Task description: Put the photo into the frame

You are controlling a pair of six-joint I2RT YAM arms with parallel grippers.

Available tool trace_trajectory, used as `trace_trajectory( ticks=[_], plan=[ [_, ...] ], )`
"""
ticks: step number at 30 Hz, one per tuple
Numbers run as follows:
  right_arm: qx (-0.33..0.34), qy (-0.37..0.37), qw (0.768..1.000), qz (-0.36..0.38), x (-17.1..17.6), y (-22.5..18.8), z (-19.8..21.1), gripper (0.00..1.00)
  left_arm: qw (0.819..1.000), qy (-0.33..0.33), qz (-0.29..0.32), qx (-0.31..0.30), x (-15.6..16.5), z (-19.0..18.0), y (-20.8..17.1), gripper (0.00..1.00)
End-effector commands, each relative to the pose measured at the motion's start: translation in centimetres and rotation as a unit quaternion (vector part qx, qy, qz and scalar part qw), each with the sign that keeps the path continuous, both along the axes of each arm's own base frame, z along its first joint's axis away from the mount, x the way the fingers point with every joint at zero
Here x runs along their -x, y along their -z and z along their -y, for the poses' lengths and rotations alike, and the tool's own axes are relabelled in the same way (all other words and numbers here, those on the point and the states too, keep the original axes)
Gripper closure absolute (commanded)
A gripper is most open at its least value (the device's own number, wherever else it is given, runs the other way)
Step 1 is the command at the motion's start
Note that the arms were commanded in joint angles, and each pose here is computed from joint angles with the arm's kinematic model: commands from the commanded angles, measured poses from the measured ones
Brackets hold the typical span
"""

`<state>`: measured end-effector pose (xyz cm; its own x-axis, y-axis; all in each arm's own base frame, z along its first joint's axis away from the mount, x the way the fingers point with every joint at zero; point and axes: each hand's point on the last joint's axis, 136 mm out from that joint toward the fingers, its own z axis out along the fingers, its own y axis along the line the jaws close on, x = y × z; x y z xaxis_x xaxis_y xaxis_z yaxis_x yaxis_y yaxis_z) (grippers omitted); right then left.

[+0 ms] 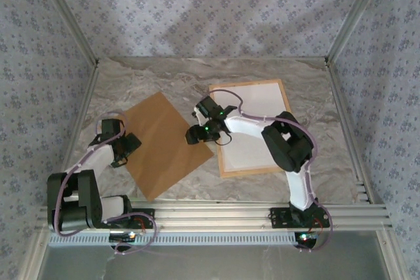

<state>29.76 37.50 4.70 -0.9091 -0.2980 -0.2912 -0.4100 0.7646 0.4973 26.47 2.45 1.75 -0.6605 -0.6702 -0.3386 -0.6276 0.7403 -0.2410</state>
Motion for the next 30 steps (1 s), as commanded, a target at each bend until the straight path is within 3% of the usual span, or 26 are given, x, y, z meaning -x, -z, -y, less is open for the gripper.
trace_trajectory(
  ticks=[1, 6, 11, 21, 30],
  plan=[
    [-0.063, 0.029, 0.998, 0.001, -0.2, -3.0, -1.4, 0.34, 0.983, 0.081, 0.103, 0.129, -5.4, 5.7, -1.8, 0.12],
    [0.007, 0.062, 0.996, 0.064, -3.0, -2.0, 0.5, 0.35, 0.983, 0.081, 0.104, 0.125, -6.4, 5.6, -1.7, 0.12],
    [0.049, 0.046, 0.992, 0.104, -5.5, -1.5, 0.5, 0.34, 0.985, 0.08, 0.102, 0.116, -6.4, 5.4, -1.6, 0.11],
    [0.052, 0.009, 0.997, 0.063, -5.8, 1.5, -2.2, 0.33, 0.985, 0.083, 0.092, 0.123, -5.3, 5.9, -0.7, 0.11],
    [-0.001, -0.05, 0.999, -0.003, -2.3, 1.3, -5.2, 0.37, 0.983, 0.091, 0.085, 0.138, -4.1, 7.0, 0.3, 0.11]
  ],
)
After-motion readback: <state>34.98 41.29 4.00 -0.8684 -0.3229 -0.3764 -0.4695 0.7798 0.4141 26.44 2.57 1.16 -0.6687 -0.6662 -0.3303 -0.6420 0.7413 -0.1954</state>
